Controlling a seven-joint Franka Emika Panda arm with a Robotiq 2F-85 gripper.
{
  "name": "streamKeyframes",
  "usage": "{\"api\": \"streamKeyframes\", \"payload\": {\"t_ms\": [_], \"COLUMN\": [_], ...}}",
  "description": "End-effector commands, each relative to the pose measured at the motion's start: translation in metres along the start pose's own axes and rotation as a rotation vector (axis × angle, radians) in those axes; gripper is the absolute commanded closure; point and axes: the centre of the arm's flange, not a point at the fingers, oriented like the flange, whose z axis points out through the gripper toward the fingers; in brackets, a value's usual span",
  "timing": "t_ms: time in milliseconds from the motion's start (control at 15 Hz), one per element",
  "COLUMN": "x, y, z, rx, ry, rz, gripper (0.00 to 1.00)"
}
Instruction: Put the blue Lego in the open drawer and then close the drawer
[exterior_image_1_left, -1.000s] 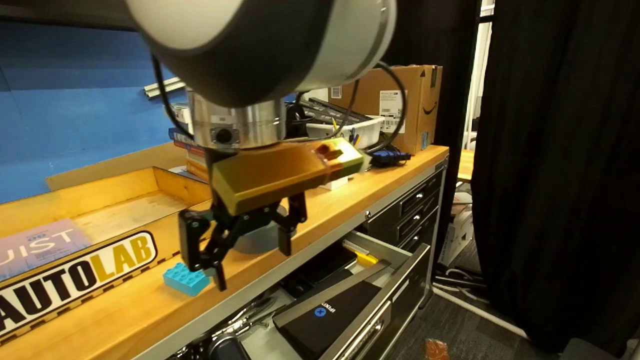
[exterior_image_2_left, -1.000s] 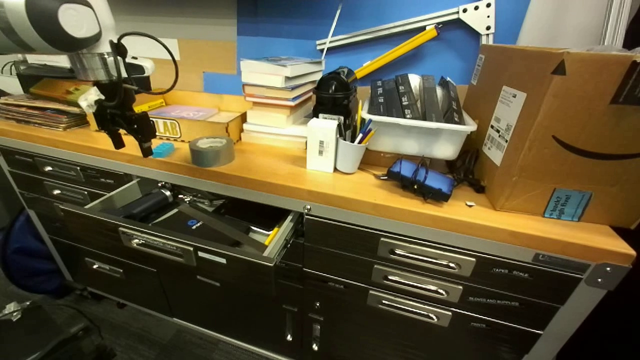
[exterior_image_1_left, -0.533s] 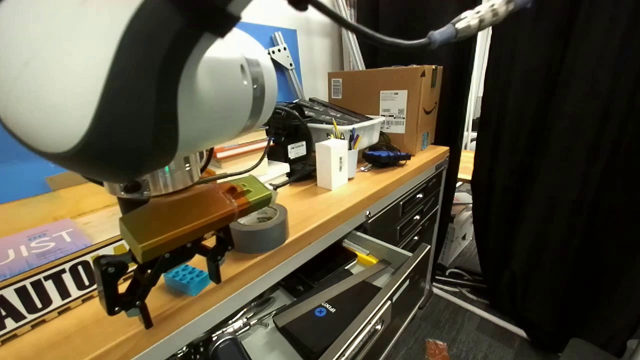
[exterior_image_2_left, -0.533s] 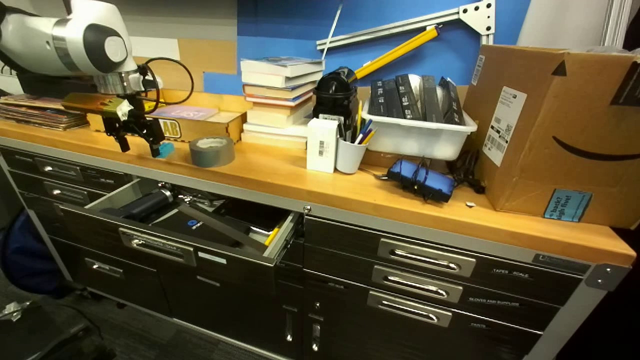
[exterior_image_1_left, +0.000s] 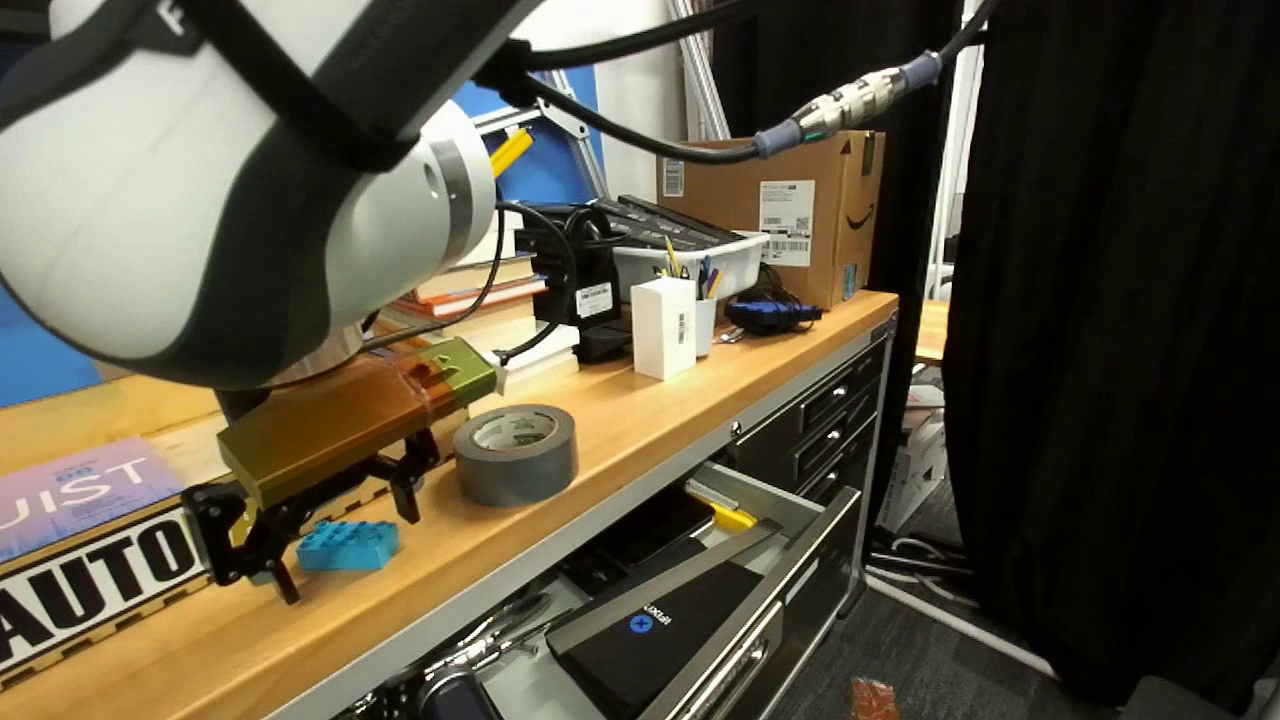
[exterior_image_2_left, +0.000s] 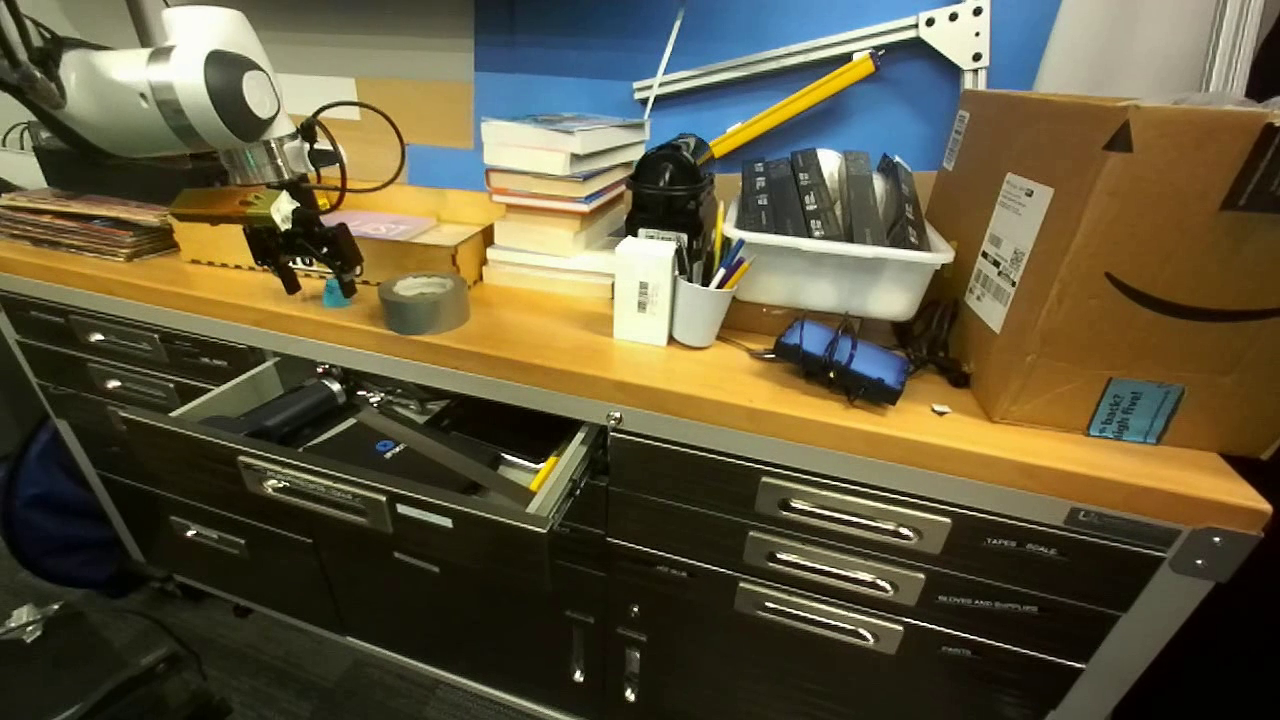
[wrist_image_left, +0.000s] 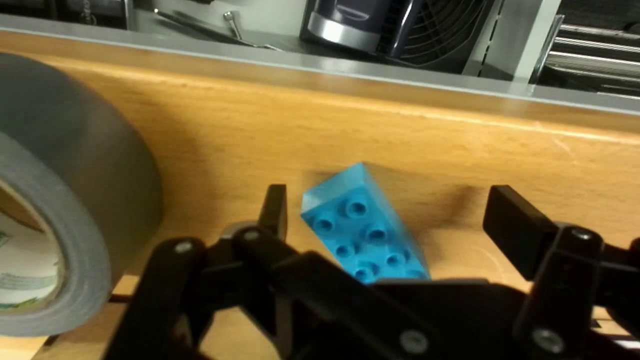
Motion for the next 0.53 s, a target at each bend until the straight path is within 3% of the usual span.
{"api": "streamKeyframes", "payload": {"t_ms": [0, 467], "x": [0.018, 0.034], "y": [0.0, 0.006], "z": [-0.016, -0.001], "rx": [-0.043, -0.033], "ry": [0.033, -0.02], "rz": [0.022, 0.005], "gripper": [0.0, 0.0]}}
